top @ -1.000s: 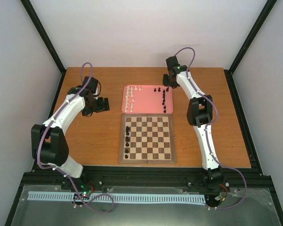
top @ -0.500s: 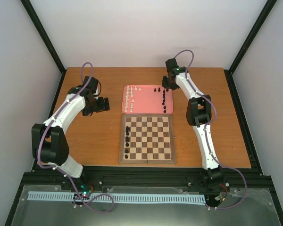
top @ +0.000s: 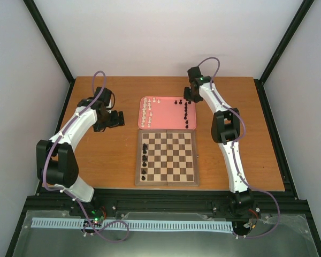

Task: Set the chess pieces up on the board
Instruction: Pick up the chess piece from the storage box.

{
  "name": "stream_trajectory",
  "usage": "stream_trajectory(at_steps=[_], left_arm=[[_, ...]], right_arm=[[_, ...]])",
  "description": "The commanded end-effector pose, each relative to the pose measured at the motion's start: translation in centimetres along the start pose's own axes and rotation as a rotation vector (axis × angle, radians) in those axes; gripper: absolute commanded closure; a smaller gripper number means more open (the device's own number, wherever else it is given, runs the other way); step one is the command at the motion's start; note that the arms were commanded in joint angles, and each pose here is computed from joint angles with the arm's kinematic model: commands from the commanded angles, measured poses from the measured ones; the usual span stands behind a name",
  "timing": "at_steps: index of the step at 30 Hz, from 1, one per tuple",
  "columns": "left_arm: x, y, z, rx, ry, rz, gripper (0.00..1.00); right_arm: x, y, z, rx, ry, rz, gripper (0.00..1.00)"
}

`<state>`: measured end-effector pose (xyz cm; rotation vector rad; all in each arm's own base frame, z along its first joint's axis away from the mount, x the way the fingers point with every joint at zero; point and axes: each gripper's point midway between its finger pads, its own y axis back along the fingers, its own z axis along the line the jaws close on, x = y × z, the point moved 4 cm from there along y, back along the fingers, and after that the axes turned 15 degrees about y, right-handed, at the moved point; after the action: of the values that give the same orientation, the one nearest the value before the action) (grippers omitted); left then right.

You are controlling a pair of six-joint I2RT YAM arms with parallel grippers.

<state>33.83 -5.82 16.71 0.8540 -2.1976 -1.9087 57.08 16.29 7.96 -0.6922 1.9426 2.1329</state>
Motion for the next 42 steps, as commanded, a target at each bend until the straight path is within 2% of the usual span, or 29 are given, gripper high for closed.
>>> stream_trajectory(at_steps=[1,6,15,29,34,42], left_arm=[[-1.1,0.6,-0.9,0.032,-0.011,-0.03,0.0],[-1.0,0.6,-0.8,0.032,-0.013,-0.03,0.0],[-1.0,1.3,-0.8,0.038,-0.011,-0.042,0.0],[-0.1,2.8,-0.1,0.052,-0.017,-0.056,0.0],[0.6,3.4,0.6,0.046,-0.027,-0.062,0.0],[1.7,4.5,1.4,0.062,-0.041,-0.081,0.0]], right_arm=[[-0.2,-0.6,-0.3,-0.001,-0.013,-0.004,0.8],[-0.3,-0.3,-0.4,0.004,-0.02,-0.007,0.88],[-1.5,1.6,-0.4,0.015,-0.021,-0.055,0.92],[-5.2,11.6,0.0,0.073,0.012,-0.235,0.94],[-4.2,14.4,4.2,0.042,0.092,-0.222,0.94],[0.8,16.4,15.3,-0.078,0.234,-0.166,0.94]])
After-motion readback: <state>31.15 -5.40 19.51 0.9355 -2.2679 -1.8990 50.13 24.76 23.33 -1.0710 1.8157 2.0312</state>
